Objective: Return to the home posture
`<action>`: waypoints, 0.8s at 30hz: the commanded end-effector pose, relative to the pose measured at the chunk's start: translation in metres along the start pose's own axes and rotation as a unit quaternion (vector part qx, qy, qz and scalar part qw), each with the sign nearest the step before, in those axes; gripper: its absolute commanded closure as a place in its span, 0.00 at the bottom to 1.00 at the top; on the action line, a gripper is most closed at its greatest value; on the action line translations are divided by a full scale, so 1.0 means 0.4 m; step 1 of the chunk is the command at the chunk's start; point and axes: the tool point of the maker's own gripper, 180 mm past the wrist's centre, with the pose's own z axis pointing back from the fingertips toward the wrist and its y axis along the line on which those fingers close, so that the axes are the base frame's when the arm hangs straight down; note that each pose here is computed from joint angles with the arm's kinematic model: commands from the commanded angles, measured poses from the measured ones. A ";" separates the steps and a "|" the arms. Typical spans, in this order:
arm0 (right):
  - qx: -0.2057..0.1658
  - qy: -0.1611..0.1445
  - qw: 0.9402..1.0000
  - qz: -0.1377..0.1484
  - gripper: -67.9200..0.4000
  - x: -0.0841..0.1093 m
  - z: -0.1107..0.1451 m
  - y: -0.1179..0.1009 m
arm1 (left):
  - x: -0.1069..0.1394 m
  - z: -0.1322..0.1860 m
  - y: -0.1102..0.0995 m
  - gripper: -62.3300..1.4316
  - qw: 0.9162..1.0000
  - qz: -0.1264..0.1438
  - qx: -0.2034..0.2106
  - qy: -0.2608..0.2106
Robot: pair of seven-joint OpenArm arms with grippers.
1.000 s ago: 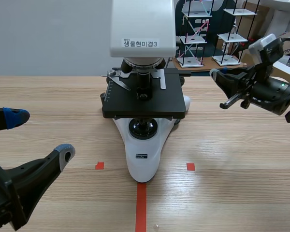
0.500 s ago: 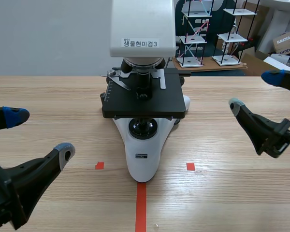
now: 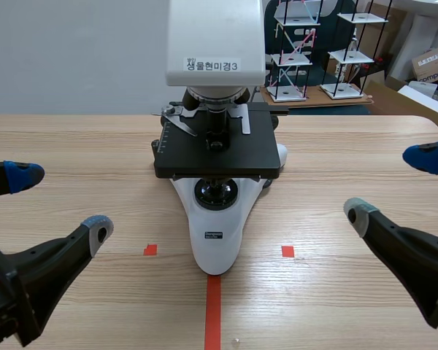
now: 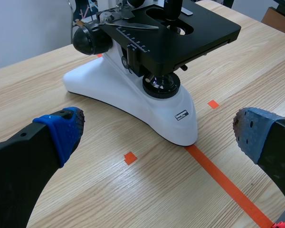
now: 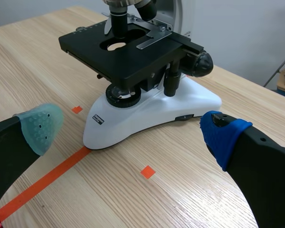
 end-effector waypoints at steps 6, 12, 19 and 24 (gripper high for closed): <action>-0.001 0.037 0.999 -0.006 0.05 -0.023 -0.002 0.011 | 0.026 -0.003 -0.010 0.00 1.000 0.001 -0.005 -0.017; -0.006 0.035 0.999 -0.011 0.05 -0.024 -0.002 0.010 | 0.026 -0.003 -0.010 0.00 1.000 0.001 -0.005 -0.018; -0.006 0.042 0.999 -0.011 0.05 -0.031 -0.001 0.011 | 0.026 -0.003 -0.010 0.00 1.000 0.001 -0.005 -0.018; -0.006 0.042 0.999 -0.011 0.05 -0.031 -0.001 0.011 | 0.026 -0.003 -0.010 0.00 1.000 0.001 -0.005 -0.018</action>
